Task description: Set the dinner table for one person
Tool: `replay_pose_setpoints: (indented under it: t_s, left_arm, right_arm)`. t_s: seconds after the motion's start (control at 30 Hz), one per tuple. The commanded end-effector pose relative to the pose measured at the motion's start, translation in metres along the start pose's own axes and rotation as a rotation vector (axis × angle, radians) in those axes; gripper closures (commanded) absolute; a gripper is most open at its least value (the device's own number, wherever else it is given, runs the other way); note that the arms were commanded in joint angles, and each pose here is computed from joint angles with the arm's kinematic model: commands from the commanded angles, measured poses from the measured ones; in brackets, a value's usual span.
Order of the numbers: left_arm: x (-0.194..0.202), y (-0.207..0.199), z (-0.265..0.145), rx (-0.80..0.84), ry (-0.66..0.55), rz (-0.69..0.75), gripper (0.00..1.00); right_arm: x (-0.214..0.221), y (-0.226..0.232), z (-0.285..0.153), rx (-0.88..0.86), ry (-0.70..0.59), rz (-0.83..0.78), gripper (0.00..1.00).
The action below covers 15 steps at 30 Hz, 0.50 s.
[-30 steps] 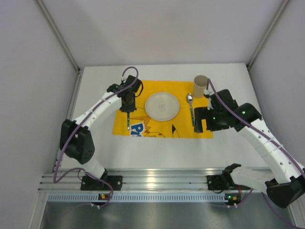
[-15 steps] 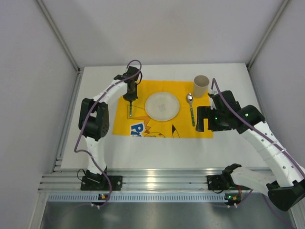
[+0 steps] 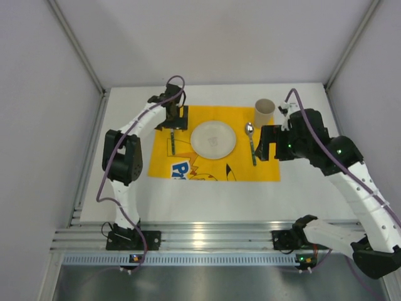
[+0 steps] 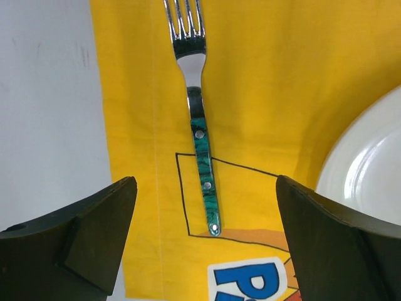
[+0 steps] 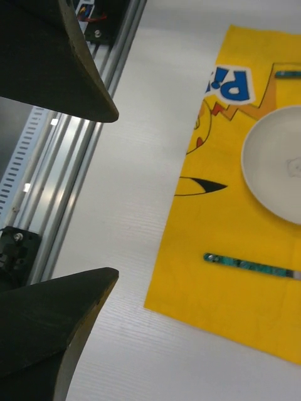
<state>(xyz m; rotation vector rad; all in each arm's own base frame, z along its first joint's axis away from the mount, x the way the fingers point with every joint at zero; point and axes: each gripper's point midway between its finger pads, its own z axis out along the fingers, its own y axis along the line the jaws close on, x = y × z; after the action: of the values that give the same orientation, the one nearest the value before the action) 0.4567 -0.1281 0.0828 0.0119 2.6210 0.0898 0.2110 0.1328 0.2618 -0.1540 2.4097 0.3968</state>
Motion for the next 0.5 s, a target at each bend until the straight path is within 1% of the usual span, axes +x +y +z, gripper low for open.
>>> replay_pose_setpoints:
  t_s: [0.0,0.03,0.07,0.1,0.13,0.17,0.2,0.23,0.27,0.3,0.33,0.37,0.4,0.43,0.47]
  left_arm:
    - [-0.051,0.008,-0.081,0.028,-0.191,-0.072,0.02]
    - [-0.056,0.003,-0.105,0.087,-0.228,-0.087,0.03]
    - [-0.058,0.000,-0.118,0.126,-0.257,-0.094,0.05]
    - [-0.073,-0.007,-0.132,0.182,-0.340,-0.101,0.05]
    - [-0.080,-0.013,-0.146,0.245,-0.401,-0.098,0.05]
    - [-0.064,-0.017,-0.162,0.322,-0.443,-0.087,0.02]
    - [-0.071,-0.015,-0.174,0.347,-0.537,-0.119,0.02]
    - [-0.098,-0.015,-0.199,0.408,-0.723,-0.236,0.02]
    - [-0.069,-0.003,-0.192,0.404,-0.761,-0.326,0.02]
    - [-0.065,0.013,-0.191,0.403,-0.803,-0.443,0.02]
    - [-0.057,0.017,-0.193,0.476,-0.791,-0.644,0.02]
    - [-0.033,0.027,-0.180,0.486,-0.767,-0.759,0.02]
    - [-0.027,0.026,-0.179,0.563,-0.737,-0.781,0.02]
    - [-0.023,0.022,-0.179,0.600,-0.726,-0.748,0.02]
    - [-0.015,0.013,-0.177,0.612,-0.645,-0.696,0.02]
  right_arm:
    - [-0.058,0.030,-0.050,-0.160,-0.287,-0.043,0.00]
    - [-0.065,0.032,-0.057,-0.172,-0.325,-0.047,0.00]
    - [-0.071,0.034,-0.069,-0.191,-0.381,-0.041,0.00]
    - [-0.074,0.032,-0.072,-0.184,-0.409,-0.027,0.00]
    - [-0.069,0.031,-0.066,-0.189,-0.407,-0.006,0.00]
    - [-0.071,0.032,-0.077,-0.216,-0.469,0.000,0.00]
    - [-0.068,0.031,-0.076,-0.225,-0.481,0.013,0.00]
    - [-0.054,0.027,-0.061,-0.220,-0.451,0.058,0.00]
    - [-0.053,0.027,-0.070,-0.246,-0.499,0.071,0.00]
    - [-0.046,0.029,-0.069,-0.270,-0.501,0.071,0.00]
    - [-0.028,0.032,-0.054,-0.309,-0.447,0.071,0.00]
    - [-0.023,0.036,-0.060,-0.355,-0.472,0.067,0.00]
    - [-0.017,0.039,-0.059,-0.385,-0.467,0.068,0.00]
    - [0.001,0.046,-0.048,-0.439,-0.409,0.082,0.00]
    - [0.000,0.052,-0.055,-0.489,-0.445,0.078,0.00]
